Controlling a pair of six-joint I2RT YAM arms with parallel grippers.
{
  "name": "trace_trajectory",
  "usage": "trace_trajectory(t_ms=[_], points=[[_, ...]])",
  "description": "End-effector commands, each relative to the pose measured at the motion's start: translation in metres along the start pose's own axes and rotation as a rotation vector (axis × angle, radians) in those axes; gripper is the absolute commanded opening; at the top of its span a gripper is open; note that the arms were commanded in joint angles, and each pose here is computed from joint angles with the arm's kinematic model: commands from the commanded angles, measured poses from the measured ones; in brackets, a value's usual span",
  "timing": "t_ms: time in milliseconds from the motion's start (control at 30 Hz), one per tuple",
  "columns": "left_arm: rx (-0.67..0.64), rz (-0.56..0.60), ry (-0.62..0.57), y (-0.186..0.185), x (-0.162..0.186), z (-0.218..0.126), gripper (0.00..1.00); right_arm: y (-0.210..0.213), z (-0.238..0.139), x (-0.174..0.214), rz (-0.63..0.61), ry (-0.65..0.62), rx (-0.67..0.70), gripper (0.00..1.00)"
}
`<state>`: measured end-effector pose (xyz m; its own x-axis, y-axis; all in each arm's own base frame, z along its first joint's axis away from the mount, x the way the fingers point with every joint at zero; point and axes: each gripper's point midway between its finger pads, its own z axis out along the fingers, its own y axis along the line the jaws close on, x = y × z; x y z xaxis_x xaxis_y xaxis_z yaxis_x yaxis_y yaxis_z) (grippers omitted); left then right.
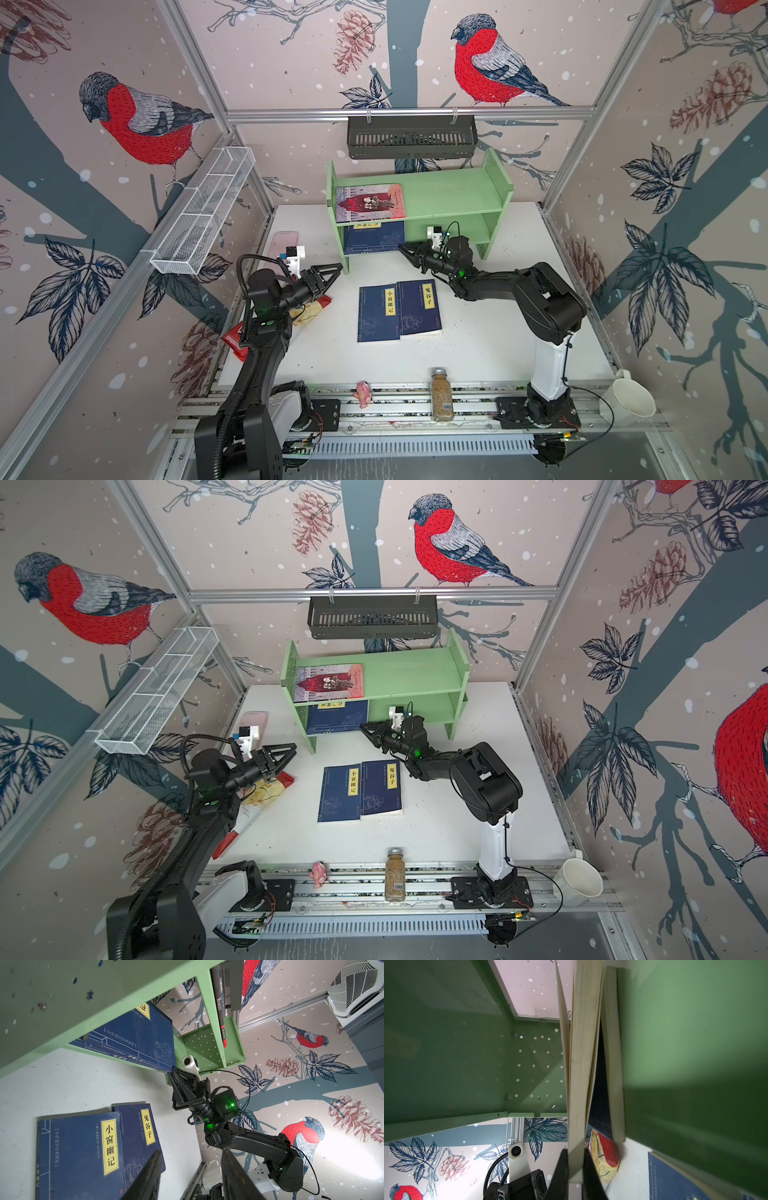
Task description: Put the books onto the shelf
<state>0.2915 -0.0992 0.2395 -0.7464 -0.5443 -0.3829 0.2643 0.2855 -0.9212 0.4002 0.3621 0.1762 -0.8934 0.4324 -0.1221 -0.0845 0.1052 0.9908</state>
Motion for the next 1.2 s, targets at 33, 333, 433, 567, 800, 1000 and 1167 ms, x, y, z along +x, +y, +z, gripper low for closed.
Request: trace_trajectory(t_ms=[33,333,433,567,800,1000,1167], points=[[0.03,0.042,0.005,-0.009,-0.001,-0.001,0.48,0.007,0.004,0.001,-0.017,0.012,-0.023,0.04],[0.031,0.04,0.007,-0.009,0.0,-0.001,0.48,0.0,-0.002,0.003,-0.021,0.011,0.022,0.36],[0.032,0.042,0.006,-0.009,0.0,-0.001,0.48,0.001,-0.004,0.002,-0.034,0.008,0.047,0.41],[0.032,0.043,0.004,-0.01,0.0,-0.001,0.48,-0.003,-0.007,-0.001,-0.057,-0.006,0.116,0.44],[0.034,0.044,0.005,-0.01,0.001,-0.002,0.48,-0.02,-0.017,-0.009,-0.072,-0.044,0.249,0.46],[0.033,0.046,0.001,-0.011,0.0,-0.002,0.48,-0.02,-0.018,-0.012,-0.082,-0.053,0.252,0.4],[0.032,0.045,0.0,-0.01,0.0,-0.003,0.48,-0.015,-0.017,-0.013,-0.122,-0.06,0.261,0.3]])
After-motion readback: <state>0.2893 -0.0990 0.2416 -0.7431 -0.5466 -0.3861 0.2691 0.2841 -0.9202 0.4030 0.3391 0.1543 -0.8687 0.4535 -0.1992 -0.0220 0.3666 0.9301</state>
